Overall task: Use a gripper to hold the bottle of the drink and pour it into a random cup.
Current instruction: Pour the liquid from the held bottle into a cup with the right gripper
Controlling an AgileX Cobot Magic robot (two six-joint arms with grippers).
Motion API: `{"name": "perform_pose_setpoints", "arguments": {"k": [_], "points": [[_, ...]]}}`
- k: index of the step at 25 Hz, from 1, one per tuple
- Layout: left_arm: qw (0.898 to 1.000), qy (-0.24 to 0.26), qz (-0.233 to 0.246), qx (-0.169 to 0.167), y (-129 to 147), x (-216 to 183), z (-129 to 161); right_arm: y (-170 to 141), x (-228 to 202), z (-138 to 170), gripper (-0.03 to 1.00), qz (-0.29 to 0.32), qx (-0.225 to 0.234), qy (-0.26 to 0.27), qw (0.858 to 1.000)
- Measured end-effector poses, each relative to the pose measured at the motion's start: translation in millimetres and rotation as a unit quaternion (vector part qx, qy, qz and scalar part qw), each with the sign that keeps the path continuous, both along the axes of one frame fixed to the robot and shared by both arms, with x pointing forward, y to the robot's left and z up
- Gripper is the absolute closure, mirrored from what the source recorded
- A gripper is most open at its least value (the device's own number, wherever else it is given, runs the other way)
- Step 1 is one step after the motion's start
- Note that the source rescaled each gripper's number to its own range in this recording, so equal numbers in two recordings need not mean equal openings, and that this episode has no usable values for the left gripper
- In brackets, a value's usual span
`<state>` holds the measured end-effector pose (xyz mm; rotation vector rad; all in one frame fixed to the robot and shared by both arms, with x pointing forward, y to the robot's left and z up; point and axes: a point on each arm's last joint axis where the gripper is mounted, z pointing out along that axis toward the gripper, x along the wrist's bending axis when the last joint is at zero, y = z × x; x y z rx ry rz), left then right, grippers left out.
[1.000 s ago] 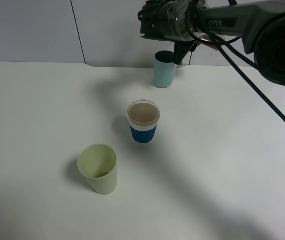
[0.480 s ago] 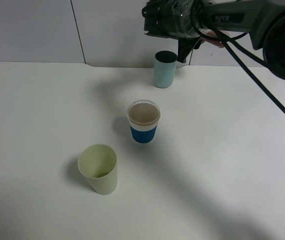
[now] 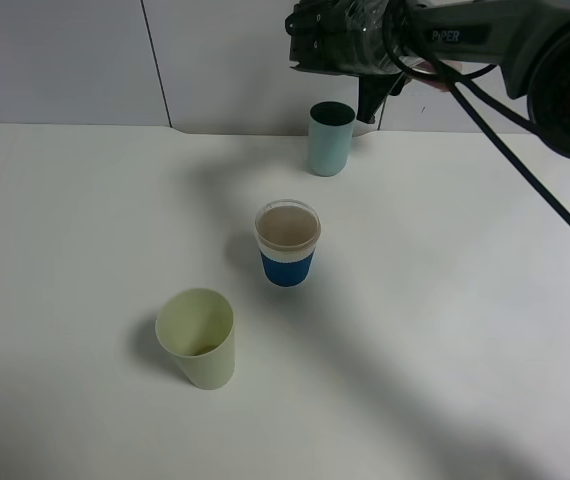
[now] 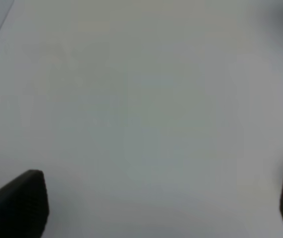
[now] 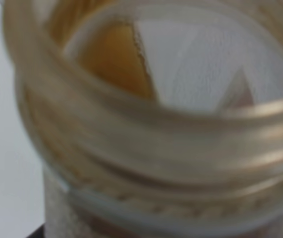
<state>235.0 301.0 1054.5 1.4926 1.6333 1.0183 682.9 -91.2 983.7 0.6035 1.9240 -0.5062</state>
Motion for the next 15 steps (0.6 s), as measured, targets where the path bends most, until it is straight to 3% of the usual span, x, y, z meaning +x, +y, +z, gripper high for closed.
{"name": "perform_pose_setpoints", "arguments": {"k": [15], "points": [[1.000,0.000,0.000,0.000,0.0,0.0,0.0,0.0,0.0,0.0,0.97,0.017,-0.029,0.024,0.999]]}}
